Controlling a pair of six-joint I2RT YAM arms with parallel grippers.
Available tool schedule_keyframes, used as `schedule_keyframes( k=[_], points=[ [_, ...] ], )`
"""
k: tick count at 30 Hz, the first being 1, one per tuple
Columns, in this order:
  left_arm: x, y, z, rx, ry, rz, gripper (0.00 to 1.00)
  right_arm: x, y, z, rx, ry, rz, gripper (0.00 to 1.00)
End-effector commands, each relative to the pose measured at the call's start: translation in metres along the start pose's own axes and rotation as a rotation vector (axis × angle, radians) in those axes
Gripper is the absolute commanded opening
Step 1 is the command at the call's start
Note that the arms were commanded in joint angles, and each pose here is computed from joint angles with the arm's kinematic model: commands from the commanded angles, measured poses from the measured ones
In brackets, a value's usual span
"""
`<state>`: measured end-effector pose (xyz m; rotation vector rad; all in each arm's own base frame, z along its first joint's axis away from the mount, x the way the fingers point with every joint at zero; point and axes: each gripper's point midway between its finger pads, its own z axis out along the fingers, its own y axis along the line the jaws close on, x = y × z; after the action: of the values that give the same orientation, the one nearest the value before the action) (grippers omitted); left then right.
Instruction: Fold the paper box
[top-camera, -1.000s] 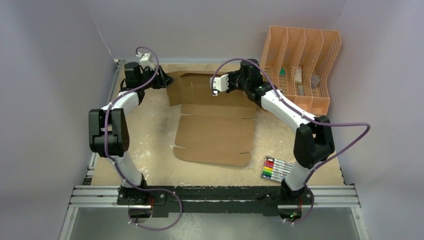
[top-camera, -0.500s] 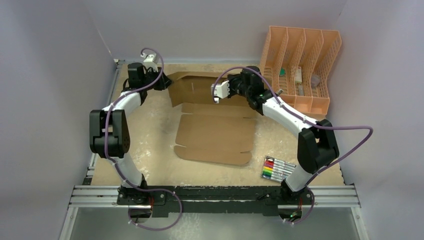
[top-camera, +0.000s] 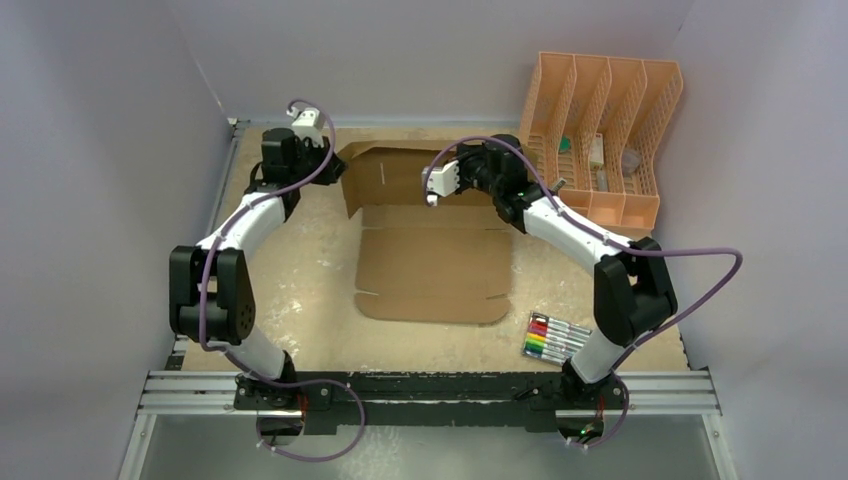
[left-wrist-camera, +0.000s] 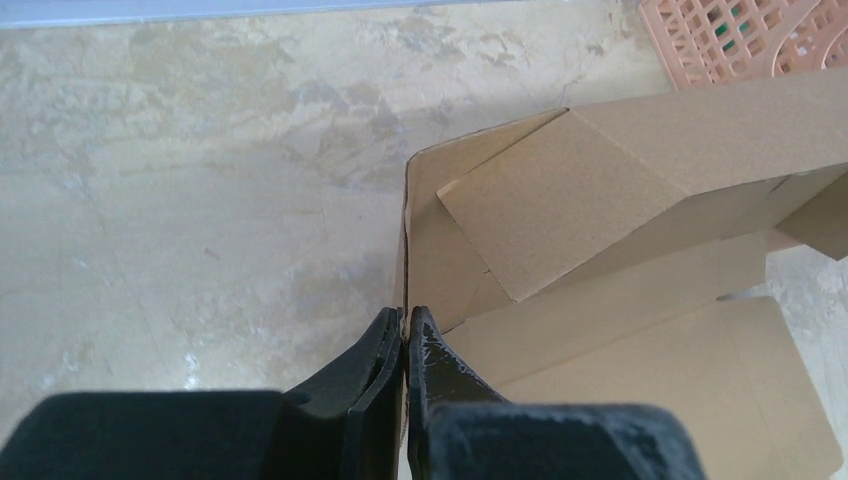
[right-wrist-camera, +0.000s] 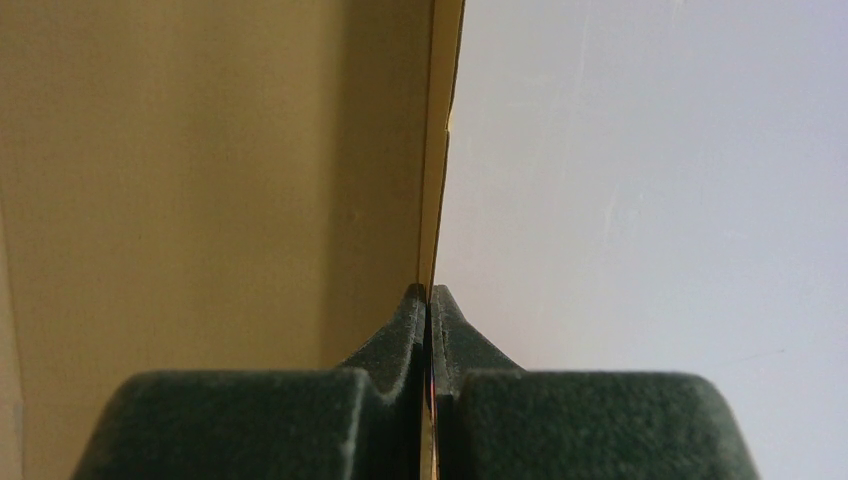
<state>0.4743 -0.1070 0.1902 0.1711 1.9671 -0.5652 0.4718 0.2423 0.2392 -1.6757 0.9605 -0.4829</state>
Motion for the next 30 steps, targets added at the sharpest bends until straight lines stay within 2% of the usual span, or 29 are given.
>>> schedule_keyframes(
  k=[1,5,11,17,23,25,28,30],
  points=[
    [0.000,-0.030,-0.015,0.024,-0.018,-0.031,0.02,0.003,-0.017,0.001,0.086,0.035,-0.057,0.00],
    [0.021,-0.041,-0.024,0.026,0.005,-0.077,0.02,0.007,-0.012,0.002,0.098,0.057,-0.042,0.00],
    [0.047,-0.035,-0.032,-0.035,0.006,-0.195,0.02,0.006,-0.007,0.002,0.119,0.059,-0.024,0.00],
    [0.017,-0.032,-0.025,-0.075,-0.081,-0.297,0.02,-0.002,-0.019,0.008,0.174,0.043,0.011,0.00],
    [-0.032,-0.026,0.005,-0.085,-0.114,-0.232,0.02,0.008,-0.038,0.019,0.238,0.092,0.064,0.00],
    [-0.044,-0.037,0.011,-0.034,-0.119,-0.215,0.03,0.013,-0.044,0.022,0.265,0.116,0.071,0.00],
    [-0.043,-0.058,0.005,0.007,-0.115,-0.135,0.03,0.016,-0.055,0.020,0.315,0.132,0.078,0.00],
    [-0.033,-0.061,-0.003,-0.033,-0.111,-0.066,0.04,0.019,-0.060,0.016,0.358,0.149,0.080,0.00]
  ],
)
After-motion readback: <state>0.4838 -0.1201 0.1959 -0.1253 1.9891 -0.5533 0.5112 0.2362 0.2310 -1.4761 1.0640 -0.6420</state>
